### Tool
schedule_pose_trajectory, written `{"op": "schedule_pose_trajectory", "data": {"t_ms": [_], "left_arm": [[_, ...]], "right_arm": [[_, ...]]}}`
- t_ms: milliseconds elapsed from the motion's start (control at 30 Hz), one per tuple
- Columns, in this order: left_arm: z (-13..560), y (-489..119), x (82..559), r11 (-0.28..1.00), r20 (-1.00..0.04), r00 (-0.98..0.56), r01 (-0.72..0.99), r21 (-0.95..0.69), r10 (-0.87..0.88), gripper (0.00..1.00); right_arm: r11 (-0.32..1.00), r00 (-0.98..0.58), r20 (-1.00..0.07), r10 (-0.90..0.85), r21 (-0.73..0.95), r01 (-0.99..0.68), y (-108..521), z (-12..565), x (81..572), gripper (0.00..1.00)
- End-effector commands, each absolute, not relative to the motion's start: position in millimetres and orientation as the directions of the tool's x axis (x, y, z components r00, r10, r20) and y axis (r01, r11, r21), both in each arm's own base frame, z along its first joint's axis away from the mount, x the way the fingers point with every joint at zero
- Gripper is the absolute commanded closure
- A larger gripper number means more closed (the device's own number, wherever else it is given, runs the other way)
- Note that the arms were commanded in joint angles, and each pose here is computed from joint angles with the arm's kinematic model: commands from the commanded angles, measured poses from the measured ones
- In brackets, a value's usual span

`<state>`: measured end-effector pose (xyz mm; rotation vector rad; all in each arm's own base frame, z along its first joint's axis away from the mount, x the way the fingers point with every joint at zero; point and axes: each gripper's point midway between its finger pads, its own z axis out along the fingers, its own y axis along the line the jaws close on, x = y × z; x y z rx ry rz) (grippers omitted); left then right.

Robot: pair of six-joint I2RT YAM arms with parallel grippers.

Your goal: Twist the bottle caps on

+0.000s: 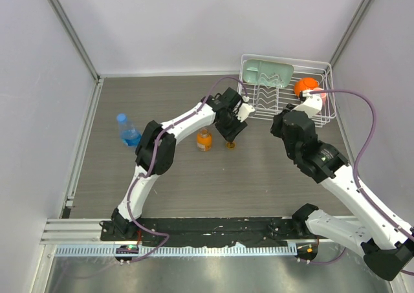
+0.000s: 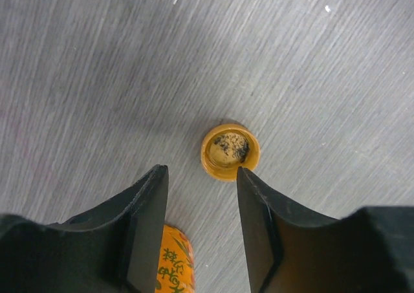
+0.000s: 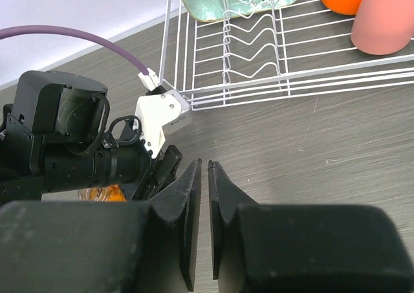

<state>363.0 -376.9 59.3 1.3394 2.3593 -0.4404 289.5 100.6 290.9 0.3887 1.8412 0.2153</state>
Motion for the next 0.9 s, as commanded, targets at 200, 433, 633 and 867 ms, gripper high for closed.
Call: {"op": "schedule_pose_trajectory", "data": {"t_ms": [200,433,633,867], "left_arm": [[58,-390,385,0.514,-0.543,-0.443,0.857,-0.023,0.714,0.52],[41,-383,385,0.525,-0.517,-0.454,0.851,-0.01,0.725,0.55],[34,-384,381,0.523,-0.513,-0.461,0.852,-0.028,0.724,0.56],[21,-385,367,0.52,-0.496,-0.483,0.851,-0.074,0.721,0.74]], "right_arm": [[0.926,-0.214,-0.903,0.372,0.347,0.146,97,302,291,0.91],[0.93,-0.217,-0.907,0.361,0.335,0.148,97,301,292,0.97],[0.928,-0.216,-0.904,0.368,0.342,0.147,97,300,291,0.99],[0.926,-0.217,-0.901,0.375,0.35,0.143,98,304,291,0.99]]}}
